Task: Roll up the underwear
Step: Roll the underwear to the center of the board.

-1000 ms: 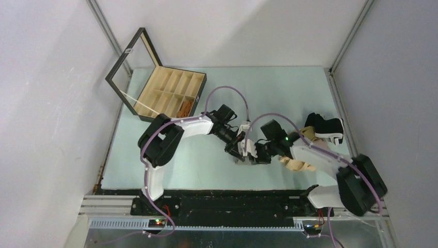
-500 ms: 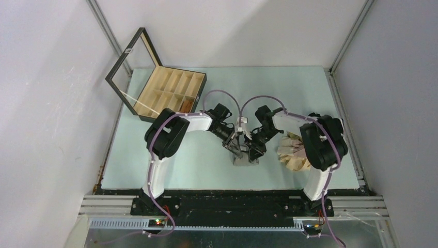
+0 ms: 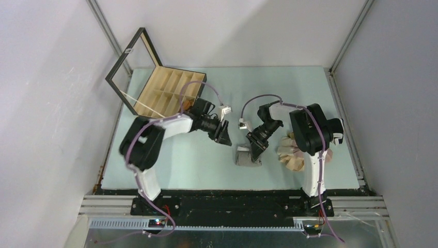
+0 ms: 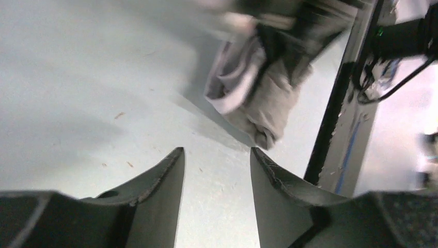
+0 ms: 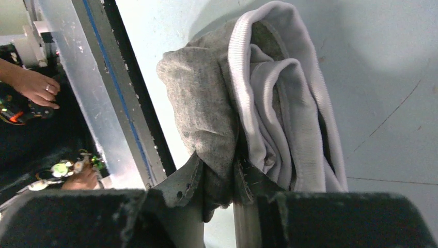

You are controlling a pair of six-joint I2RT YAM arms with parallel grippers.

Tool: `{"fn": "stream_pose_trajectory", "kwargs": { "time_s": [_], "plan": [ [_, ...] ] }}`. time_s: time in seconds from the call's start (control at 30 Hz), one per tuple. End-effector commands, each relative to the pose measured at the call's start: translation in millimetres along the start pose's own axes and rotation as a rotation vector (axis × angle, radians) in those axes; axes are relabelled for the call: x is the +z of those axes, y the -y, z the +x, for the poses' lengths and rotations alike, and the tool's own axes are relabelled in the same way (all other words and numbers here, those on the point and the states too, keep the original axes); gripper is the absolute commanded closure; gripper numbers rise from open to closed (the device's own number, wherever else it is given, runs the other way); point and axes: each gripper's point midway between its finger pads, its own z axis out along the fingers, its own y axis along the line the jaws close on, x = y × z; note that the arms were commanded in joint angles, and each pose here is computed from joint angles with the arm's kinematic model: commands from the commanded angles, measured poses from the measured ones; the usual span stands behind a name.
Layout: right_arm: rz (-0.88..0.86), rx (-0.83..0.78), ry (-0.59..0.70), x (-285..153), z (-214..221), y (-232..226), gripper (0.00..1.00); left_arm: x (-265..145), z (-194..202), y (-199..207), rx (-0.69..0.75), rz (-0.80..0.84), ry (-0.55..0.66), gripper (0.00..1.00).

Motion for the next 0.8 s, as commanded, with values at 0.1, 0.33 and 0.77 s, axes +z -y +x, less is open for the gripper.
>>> {"fn": "stream_pose_trajectory", "kwargs": {
  "time_s": [0.1,0.33,0.77],
  "plan": [
    [0.064,0.178,-0.191,1,39,20,0.93,-2,-5,64,1.149,-0.225,0.239,0.47],
    [0.061,0.248,-0.193,2,37,24,0.93,28,12,82,1.527,-0.221,0.315,0.43],
    [0.055,0.262,-0.197,2,37,24,0.93,61,45,84,1.689,-0.233,0.218,0.42]
  ]
}}
